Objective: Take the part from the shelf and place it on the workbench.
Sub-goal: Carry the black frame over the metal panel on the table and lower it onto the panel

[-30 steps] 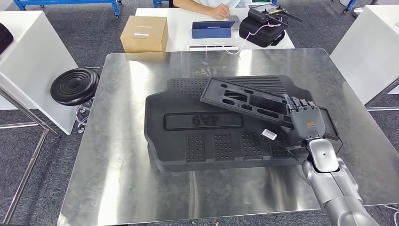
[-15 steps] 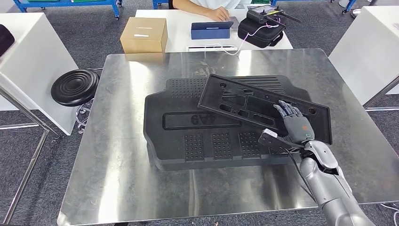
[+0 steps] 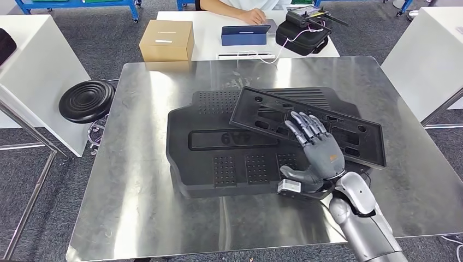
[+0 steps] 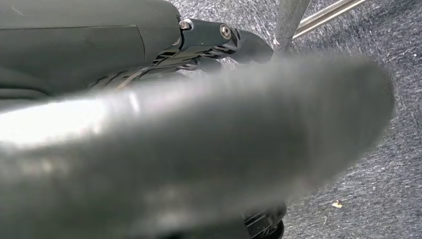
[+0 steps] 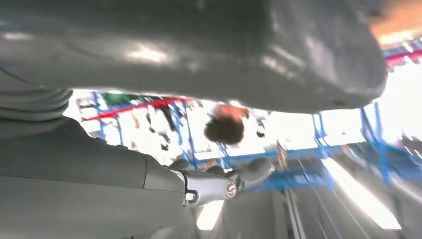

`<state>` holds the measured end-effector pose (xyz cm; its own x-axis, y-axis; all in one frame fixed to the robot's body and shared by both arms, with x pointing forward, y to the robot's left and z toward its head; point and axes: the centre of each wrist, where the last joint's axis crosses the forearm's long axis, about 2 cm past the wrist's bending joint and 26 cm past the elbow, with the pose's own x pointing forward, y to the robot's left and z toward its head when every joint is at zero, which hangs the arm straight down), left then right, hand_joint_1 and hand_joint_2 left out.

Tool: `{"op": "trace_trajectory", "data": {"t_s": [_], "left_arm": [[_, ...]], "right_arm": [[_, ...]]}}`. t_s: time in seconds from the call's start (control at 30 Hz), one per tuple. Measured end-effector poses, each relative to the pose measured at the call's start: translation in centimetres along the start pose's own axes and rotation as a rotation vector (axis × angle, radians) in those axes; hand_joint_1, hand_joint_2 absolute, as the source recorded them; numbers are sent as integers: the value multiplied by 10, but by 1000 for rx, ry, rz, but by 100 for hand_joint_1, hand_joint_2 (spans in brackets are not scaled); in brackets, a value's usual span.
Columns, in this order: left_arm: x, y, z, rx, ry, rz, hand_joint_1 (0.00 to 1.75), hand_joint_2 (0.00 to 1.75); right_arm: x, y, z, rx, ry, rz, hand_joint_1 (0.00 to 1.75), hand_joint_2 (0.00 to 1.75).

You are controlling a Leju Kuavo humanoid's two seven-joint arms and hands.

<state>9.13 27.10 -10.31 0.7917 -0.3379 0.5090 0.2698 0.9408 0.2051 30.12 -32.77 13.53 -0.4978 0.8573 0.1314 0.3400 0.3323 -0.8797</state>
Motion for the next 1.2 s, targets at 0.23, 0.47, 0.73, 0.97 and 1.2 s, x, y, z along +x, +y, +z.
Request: {"op": "trace_trajectory", "data": {"t_s": [0.23,0.47,0.73,0.97,1.2], "left_arm": [[1,0,0,-1,0,-5,0,0],[-2,-1,1,19,-6,12,0,0],[-19,-2,8,55,3,65,0,0],[-31,-3,13,80,17,115,0,0],[-39,-3,16,97,32,137,0,0]], "right_arm": [[30,-5,-8,-82,-65,-59,0,0],[87,-16,-12,-360,-77,-767,0,0],[153,-54,1,-538,-167,-1546,0,0],[159,-70,25,-644,-131,-1662,0,0],[157,-79,43,-675,-92,-1665,0,0]]}}
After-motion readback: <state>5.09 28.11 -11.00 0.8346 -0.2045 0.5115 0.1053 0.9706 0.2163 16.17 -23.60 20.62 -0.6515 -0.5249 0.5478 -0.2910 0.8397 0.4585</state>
